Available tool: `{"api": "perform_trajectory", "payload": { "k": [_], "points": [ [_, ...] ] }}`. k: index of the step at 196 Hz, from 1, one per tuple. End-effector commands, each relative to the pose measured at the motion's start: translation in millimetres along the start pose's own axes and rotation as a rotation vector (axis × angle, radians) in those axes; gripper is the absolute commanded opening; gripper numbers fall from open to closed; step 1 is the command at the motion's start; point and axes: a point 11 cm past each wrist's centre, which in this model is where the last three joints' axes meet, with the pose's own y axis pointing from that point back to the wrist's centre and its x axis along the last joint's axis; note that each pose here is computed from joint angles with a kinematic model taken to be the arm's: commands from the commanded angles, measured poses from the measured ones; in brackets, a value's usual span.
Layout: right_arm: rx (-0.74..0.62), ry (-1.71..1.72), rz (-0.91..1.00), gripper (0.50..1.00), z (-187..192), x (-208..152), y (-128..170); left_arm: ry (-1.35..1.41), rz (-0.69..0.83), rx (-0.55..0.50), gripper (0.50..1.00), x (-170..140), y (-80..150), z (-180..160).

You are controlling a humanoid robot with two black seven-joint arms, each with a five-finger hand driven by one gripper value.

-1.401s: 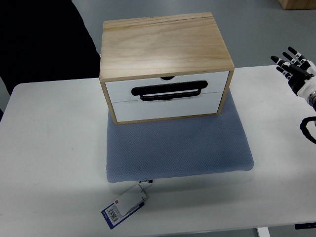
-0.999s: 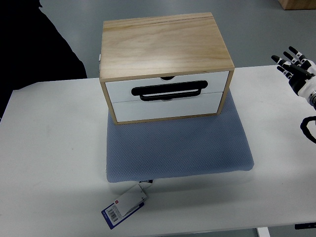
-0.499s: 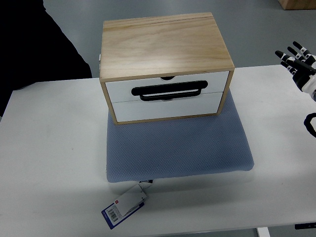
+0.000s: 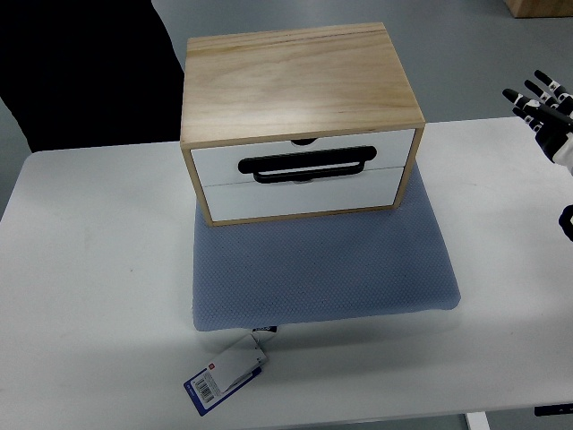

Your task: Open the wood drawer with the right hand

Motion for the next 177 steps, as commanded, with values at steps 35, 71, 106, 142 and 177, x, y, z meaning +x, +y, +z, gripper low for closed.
{"api": "perform_trajectory", "payload": {
  "k": [35, 71, 106, 142, 177],
  "points": [
    [0.023, 0.074, 0.012, 0.930, -26, 15, 1, 0.000, 0.000, 0.000, 1.000, 0, 0, 0],
    [0.032, 0.113, 0.015, 0.930, -71, 28, -1, 0.000, 0.000, 0.000, 1.000, 0, 0, 0],
    [0.085, 0.148, -0.032, 0.930, -126, 17, -3, 0.000, 0.000, 0.000, 1.000, 0, 0, 0],
    [0.159, 0.248, -0.186, 0.928, -191, -22, 1, 0.000, 0.000, 0.000, 1.000, 0, 0, 0],
    [0.196, 0.373, -0.392, 0.928, -237, -76, 14, 0.000, 0.000, 0.001, 1.000, 0, 0, 0]
  ]
}}
